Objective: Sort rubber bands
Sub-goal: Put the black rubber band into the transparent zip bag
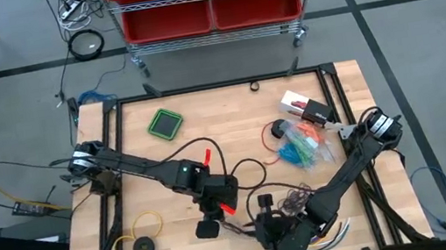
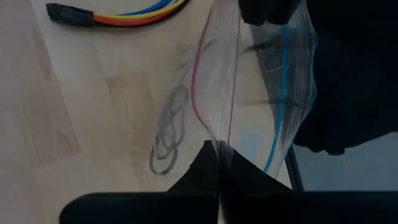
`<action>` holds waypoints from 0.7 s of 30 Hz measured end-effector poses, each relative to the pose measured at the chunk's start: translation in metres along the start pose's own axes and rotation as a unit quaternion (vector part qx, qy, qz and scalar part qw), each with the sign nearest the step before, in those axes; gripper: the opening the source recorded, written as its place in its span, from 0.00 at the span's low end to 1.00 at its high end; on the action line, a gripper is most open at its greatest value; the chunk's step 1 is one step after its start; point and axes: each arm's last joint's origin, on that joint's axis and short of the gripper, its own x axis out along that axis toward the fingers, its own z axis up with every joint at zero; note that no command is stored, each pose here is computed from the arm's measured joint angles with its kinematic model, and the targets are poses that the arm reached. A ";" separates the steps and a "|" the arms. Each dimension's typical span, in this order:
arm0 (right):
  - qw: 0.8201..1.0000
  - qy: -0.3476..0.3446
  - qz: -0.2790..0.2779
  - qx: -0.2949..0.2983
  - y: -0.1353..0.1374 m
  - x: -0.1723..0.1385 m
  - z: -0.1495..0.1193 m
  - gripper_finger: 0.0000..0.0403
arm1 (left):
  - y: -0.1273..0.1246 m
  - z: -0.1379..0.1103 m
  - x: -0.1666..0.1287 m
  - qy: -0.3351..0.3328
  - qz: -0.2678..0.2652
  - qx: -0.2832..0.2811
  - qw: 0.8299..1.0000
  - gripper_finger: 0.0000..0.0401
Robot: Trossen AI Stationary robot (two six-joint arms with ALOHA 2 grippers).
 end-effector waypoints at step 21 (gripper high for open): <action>0.985 0.155 0.002 0.075 0.001 -0.078 -0.033 0.30 | -0.001 -0.002 0.000 0.012 0.001 -0.001 1.000 0.00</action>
